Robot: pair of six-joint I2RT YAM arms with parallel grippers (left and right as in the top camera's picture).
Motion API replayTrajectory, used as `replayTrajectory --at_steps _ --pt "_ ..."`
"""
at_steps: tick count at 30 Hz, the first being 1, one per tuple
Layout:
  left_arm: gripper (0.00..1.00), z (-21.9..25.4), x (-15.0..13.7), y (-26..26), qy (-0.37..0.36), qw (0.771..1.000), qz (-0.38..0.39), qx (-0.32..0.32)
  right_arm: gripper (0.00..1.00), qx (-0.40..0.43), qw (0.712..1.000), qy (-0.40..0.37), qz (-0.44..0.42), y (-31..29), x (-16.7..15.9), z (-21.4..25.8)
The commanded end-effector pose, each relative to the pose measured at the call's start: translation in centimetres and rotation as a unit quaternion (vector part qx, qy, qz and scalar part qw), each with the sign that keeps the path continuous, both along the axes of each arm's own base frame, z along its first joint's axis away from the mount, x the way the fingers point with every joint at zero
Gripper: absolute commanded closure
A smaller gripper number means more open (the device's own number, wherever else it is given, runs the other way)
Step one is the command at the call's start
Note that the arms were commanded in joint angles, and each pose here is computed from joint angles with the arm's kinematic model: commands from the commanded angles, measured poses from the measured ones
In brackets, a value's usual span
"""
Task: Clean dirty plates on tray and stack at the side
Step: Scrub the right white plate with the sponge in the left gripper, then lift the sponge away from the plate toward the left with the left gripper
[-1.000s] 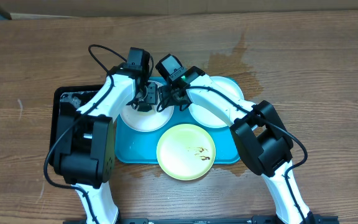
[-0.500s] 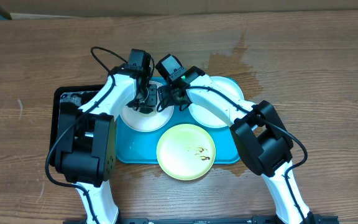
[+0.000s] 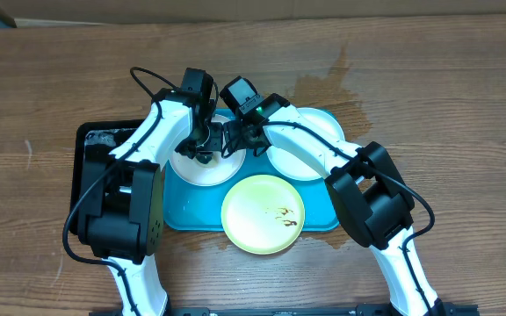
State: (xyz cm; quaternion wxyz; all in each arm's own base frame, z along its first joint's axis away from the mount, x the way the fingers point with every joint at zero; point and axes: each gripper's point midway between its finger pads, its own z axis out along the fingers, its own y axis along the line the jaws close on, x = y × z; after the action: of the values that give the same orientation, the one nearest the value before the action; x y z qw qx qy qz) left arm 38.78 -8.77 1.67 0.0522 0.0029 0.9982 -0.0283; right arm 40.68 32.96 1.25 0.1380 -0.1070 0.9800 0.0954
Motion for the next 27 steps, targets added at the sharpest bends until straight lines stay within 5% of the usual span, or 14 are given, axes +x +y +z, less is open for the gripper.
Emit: replayTrajectory --at_steps 1,13,15,21,27 --pt "0.85 -0.5 -0.4 -0.1 0.01 1.0 -0.003 -0.002 0.16 -0.001 1.0 0.023 0.008 0.2 -1.3 -1.3" --pt "0.86 9.8 2.6 -0.8 -0.062 0.998 -0.003 -0.02 0.28 0.0 1.0 0.029 0.008 0.2 -1.5 -1.3" --pt "0.96 11.6 2.5 -0.7 -0.07 0.997 -0.006 -0.021 0.33 -0.001 1.0 0.029 0.008 0.2 -1.5 -1.3" --pt "0.96 14.3 1.4 -0.5 -0.07 0.997 -0.006 -0.022 0.36 -0.001 0.999 0.033 0.009 0.1 -1.7 -1.4" --pt "0.96 15.4 -0.2 0.3 -0.057 0.998 -0.003 -0.022 0.59 0.022 0.998 0.053 0.004 0.9 -2.3 -1.3"
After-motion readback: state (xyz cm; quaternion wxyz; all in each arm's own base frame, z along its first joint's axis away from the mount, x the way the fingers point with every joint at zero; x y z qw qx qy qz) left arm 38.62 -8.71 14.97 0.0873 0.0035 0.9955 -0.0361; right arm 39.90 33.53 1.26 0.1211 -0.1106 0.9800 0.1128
